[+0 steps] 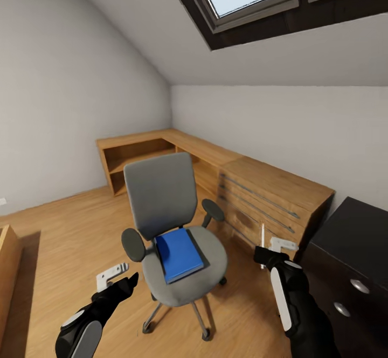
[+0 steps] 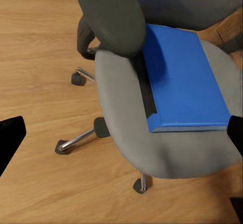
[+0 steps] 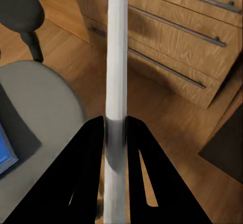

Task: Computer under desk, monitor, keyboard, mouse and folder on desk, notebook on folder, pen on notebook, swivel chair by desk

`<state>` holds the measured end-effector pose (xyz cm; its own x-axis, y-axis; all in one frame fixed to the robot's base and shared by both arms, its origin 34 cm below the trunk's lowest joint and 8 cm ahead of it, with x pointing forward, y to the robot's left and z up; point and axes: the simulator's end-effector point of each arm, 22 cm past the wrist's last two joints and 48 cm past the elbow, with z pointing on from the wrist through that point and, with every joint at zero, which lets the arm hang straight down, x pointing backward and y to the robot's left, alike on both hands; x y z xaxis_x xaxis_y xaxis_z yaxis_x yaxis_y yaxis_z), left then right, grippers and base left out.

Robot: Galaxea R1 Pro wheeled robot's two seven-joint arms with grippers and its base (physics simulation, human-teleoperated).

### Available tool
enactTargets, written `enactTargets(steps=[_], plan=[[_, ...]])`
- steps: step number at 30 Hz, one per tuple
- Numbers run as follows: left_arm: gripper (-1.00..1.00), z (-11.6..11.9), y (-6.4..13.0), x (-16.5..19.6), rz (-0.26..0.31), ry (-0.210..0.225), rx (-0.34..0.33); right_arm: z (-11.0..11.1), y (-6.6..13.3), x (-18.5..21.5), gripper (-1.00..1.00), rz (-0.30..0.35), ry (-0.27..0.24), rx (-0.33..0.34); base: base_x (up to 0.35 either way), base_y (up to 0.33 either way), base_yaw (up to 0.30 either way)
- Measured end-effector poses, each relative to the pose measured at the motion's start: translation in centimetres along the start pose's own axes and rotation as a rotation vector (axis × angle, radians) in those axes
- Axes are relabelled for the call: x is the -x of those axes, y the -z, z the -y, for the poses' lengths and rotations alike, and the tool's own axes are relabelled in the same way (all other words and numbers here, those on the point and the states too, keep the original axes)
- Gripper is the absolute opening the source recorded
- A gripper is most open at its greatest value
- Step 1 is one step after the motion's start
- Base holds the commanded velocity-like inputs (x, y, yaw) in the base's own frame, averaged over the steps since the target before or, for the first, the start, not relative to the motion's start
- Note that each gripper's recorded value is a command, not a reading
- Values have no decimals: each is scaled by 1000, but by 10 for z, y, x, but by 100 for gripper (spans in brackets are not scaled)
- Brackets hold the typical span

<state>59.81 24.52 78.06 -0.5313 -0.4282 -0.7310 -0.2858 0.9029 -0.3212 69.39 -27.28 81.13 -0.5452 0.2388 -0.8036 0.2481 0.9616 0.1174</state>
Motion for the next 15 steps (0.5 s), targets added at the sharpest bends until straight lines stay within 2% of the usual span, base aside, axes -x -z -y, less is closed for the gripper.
enactTargets(steps=[5,9,15], plan=[[100,18,2,-9,-14,-33,-36,5,4,8,-100,18,-10,-7,250,-173,-268],[100,25,3,-12,-17,-42,-49,9,5,11,-100,23,-18,-13,239,-227,-268],[100,28,3,-16,-24,-51,-54,25,6,14,-100,30,-49,-38,91,-171,-269]])
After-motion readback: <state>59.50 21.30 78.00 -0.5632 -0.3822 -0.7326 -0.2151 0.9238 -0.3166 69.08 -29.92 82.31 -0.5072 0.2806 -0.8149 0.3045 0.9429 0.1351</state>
